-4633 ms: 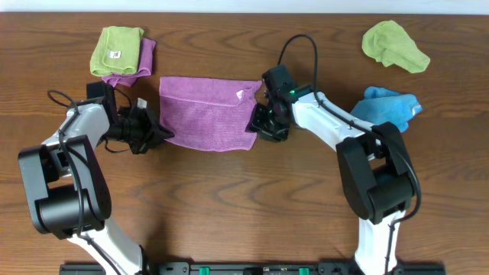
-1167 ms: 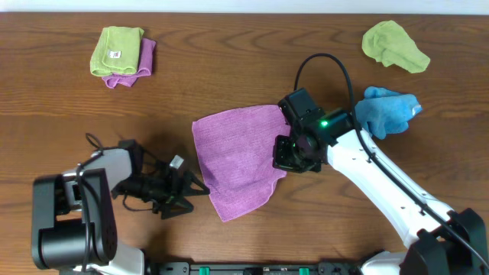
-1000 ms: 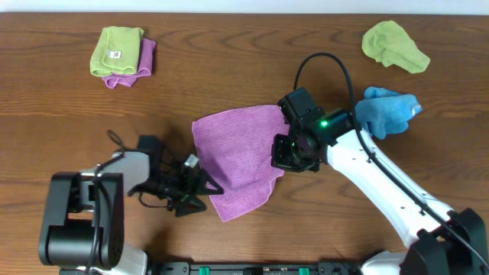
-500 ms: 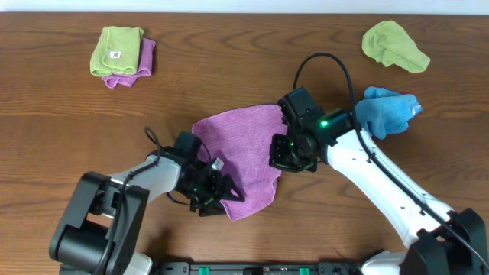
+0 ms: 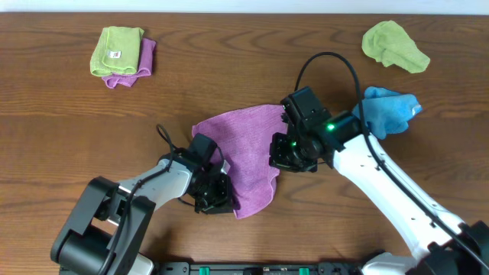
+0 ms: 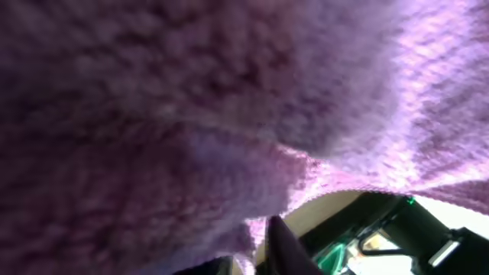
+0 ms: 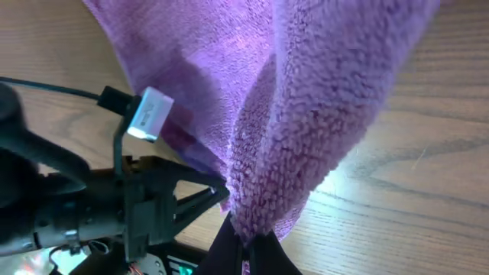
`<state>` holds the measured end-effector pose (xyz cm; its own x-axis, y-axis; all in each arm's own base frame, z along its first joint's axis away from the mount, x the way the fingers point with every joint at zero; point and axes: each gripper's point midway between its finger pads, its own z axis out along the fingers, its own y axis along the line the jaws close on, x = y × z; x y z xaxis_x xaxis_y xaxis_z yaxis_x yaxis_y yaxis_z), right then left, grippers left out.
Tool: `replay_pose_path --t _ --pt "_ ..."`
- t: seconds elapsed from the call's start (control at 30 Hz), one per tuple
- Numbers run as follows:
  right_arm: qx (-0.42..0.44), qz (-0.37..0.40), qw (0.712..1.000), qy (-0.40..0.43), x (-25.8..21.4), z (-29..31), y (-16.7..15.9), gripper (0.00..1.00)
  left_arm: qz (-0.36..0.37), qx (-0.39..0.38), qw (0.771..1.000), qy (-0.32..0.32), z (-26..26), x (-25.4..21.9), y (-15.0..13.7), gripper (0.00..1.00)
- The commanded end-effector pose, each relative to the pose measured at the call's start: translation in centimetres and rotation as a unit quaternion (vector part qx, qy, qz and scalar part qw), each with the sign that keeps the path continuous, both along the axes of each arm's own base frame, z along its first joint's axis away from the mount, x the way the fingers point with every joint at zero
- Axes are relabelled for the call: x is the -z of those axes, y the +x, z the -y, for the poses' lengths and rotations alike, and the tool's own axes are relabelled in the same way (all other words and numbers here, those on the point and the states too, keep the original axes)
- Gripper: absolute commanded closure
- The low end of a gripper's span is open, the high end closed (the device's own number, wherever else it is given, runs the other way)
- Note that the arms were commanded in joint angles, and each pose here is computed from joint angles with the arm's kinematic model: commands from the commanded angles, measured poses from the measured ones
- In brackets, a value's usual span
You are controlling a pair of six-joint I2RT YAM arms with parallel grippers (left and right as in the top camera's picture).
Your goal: Fold the cloth
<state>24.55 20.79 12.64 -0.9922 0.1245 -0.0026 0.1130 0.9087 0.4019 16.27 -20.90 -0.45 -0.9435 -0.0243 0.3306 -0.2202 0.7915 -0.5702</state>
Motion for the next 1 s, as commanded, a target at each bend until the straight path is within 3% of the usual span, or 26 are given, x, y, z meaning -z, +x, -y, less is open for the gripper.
replay_pose_path --t 0.0,0.23,0.47,0.7,0.87,0.97 --pt "-0.005 0.013 1.0 0.009 -0.9 -0.2 -0.3 0.99 0.017 0.001 0.996 0.092 -2.7 3.0 0.0 0.94" --pt "0.001 0.016 0.999 -0.028 0.0 1.1 -0.3 0.99 0.011 0.022 0.992 0.124 -6.0 1.6 0.6 0.94" --pt "0.014 -0.065 0.994 -0.089 4.5 2.4 -5.7 0.99 0.034 0.009 0.993 0.11 -8.9 -2.3 1.3 0.94" --pt "-0.027 -0.062 0.989 -0.13 5.4 1.3 -8.7 0.99 0.055 -0.011 0.995 0.085 -9.4 -5.6 0.8 0.94" --pt "-0.005 -0.067 0.989 -0.129 5.4 1.2 -8.7 0.99 0.077 -0.026 0.994 0.068 -8.8 -7.5 1.6 0.94" --pt "0.011 -0.045 0.99 -0.132 5.5 1.5 -7.3 0.99 0.112 -0.042 0.99 0.072 -9.1 -9.1 3.6 0.94"
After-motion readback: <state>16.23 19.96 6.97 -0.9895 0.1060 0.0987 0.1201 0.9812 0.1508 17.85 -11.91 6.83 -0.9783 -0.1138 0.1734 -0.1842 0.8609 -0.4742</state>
